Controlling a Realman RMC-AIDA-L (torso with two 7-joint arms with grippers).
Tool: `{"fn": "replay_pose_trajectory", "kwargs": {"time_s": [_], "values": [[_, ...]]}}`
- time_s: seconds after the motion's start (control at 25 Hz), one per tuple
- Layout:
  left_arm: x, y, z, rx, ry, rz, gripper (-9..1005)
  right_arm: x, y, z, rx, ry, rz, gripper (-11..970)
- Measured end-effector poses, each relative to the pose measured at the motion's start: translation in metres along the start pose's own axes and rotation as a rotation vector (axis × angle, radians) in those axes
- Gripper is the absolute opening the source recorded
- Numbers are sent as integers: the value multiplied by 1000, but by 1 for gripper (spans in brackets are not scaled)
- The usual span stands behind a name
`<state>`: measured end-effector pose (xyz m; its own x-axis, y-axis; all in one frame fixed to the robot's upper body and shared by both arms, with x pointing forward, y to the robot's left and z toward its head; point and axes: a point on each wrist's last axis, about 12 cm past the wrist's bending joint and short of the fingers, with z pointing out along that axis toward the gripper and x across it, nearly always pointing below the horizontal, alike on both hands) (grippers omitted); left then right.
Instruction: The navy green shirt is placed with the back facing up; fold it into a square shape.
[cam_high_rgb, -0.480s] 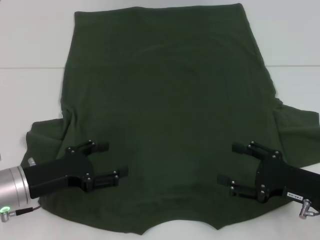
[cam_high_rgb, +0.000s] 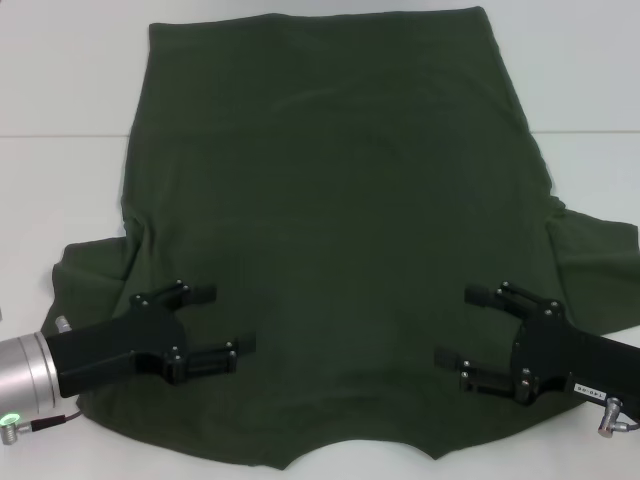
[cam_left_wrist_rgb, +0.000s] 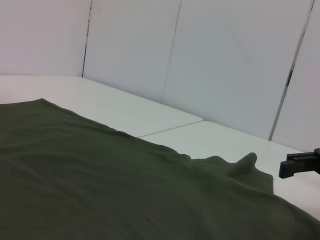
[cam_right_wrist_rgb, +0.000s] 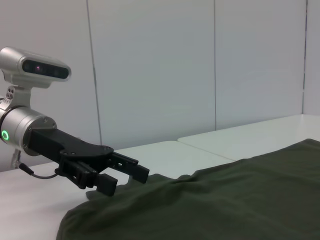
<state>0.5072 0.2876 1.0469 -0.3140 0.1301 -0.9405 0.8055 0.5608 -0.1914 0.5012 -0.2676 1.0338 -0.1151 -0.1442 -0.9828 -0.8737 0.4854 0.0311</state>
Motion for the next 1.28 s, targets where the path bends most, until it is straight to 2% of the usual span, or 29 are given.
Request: {"fn": "replay_pose_trajectory", "kwargs": {"time_s": [0.12, 0.24, 0.44, 0.76, 0.8, 1.04, 1.28], "values": [[-1, 2, -1, -12, -9, -59, 932, 0, 0, 0, 1, 0, 0, 921], [-10, 13, -7, -40, -11, -228, 932, 0, 0, 0, 2, 0, 0, 921], [-33, 41, -28, -122, 3, -521, 933, 0, 0, 0, 1, -3, 15, 920], [-73, 81, -59, -300, 57, -778, 933, 2, 2, 1, -3, 3, 33, 918], [-78, 90, -63, -350, 83, -809, 933, 2, 2, 1, -3, 4, 34, 918], [-81, 102, -63, -441, 208, -803, 933, 2, 2, 1, -7, 5, 35, 917], [-78, 103, -60, -452, 263, -732, 933, 1, 1, 3, -9, 5, 31, 916]]}}
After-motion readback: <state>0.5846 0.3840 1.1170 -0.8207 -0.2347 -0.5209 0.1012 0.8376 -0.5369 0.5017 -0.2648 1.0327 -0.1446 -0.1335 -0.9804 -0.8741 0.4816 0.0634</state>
